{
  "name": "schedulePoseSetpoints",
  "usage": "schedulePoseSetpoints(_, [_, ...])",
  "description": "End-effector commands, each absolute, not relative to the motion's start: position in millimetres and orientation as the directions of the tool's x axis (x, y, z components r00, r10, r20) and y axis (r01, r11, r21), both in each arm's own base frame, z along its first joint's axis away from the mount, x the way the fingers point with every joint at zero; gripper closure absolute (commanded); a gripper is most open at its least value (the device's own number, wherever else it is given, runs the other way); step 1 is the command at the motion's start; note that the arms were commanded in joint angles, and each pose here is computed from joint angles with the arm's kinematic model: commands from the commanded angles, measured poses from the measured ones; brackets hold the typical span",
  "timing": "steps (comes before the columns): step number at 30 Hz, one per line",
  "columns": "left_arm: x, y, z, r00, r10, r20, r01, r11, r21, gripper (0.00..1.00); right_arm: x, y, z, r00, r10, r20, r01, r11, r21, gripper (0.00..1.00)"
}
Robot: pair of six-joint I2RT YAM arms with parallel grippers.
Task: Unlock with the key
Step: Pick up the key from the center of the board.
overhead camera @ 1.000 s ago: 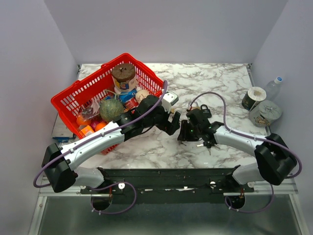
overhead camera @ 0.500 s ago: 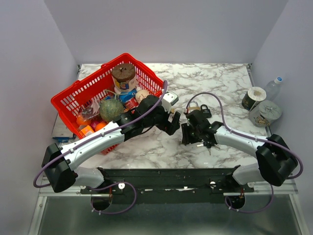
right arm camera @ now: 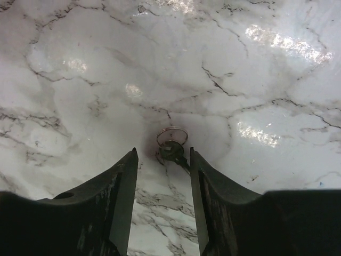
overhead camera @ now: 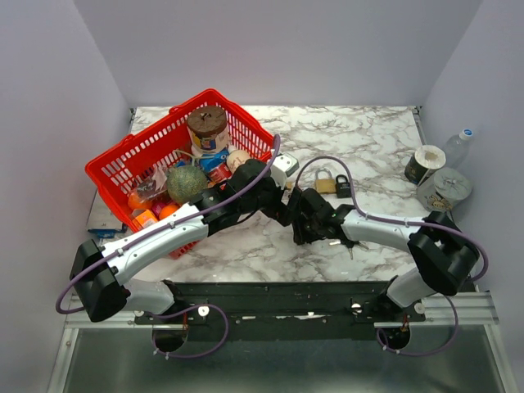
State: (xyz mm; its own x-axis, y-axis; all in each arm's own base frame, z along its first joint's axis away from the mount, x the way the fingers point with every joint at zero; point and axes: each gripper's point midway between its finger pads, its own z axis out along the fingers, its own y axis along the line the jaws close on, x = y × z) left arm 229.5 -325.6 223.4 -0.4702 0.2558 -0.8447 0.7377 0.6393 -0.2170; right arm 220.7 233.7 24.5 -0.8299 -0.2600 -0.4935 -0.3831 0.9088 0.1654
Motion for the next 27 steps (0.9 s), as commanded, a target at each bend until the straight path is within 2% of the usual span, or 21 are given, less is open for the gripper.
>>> schedulePoseSetpoints(1, [229, -324, 231, -0.449, 0.247, -0.859, 0.742, 0.638, -0.205, 0.01, 238, 244, 23, -0.813, -0.209, -0.544, -0.313, 0.944, 0.105, 0.49])
schedulePoseSetpoints(5, [230, -323, 231, -0.448, 0.246, -0.859, 0.74, 0.641, -0.203, 0.01, 237, 231, 14, -0.825, -0.206, -0.527, -0.236, 0.972, -0.011, 0.53])
schedulePoseSetpoints(9, [230, -323, 234, -0.444, 0.24, -0.863, 0.74, 0.642, -0.202, 0.01, 233, 224, 9, -0.835, -0.2, -0.513, -0.201, 0.978, -0.054, 0.61])
schedulePoseSetpoints(13, [229, -322, 235, -0.443, 0.237, -0.865, 0.738, 0.644, -0.202, 0.01, 226, 217, 6, -0.848, -0.174, -0.501, -0.171, 0.984, -0.051, 0.65])
schedulePoseSetpoints(17, [230, -320, 238, -0.437, 0.224, -0.871, 0.733, 0.65, -0.2, 0.01, 221, 214, 6, -0.854, -0.157, -0.496, -0.159, 0.987, -0.039, 0.76])
schedulePoseSetpoints(27, [235, -313, 243, -0.422, 0.201, -0.884, 0.712, 0.678, -0.185, 0.01, 222, 215, 18, -0.842, -0.127, -0.525, -0.145, 0.989, -0.006, 0.95])
